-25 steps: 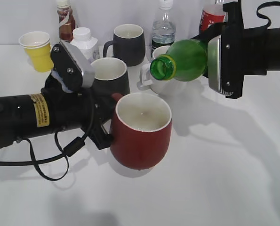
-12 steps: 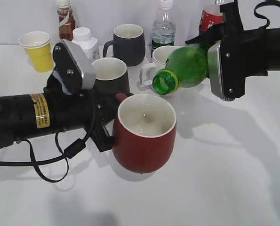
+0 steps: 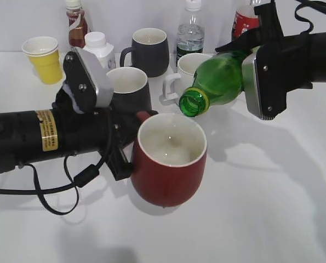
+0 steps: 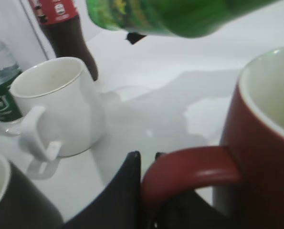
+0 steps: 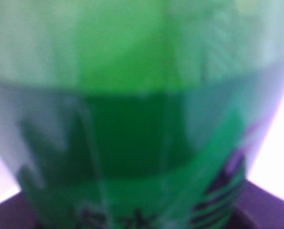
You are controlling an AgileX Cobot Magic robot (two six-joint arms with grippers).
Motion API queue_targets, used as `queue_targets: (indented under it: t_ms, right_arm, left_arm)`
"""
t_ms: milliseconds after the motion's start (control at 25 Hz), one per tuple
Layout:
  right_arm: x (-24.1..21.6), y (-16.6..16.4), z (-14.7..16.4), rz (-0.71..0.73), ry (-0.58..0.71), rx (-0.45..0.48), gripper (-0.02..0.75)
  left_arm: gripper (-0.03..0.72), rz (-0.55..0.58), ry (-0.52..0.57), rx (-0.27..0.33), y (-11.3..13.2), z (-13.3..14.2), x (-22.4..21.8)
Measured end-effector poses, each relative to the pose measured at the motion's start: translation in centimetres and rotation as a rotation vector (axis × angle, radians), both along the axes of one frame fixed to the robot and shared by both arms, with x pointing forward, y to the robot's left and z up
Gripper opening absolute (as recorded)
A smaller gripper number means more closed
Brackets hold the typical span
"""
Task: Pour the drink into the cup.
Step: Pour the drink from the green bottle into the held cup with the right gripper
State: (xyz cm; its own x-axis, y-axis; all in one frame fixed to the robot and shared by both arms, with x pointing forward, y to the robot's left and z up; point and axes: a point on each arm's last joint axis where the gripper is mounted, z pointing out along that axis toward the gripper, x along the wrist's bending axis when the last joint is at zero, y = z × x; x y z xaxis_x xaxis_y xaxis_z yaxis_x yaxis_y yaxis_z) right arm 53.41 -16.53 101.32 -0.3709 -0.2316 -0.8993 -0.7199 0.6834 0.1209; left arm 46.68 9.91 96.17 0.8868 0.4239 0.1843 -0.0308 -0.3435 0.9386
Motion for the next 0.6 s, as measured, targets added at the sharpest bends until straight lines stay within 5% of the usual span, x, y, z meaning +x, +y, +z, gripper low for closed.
queue_targets:
  t_ms: [600]
  right_arm:
    - [0.0, 0.0, 0.0, 0.013, -0.024, -0.022, 0.410]
  left_arm:
    - [0.056, -0.045, 0.000, 0.010, -1.3, -0.3, -0.2]
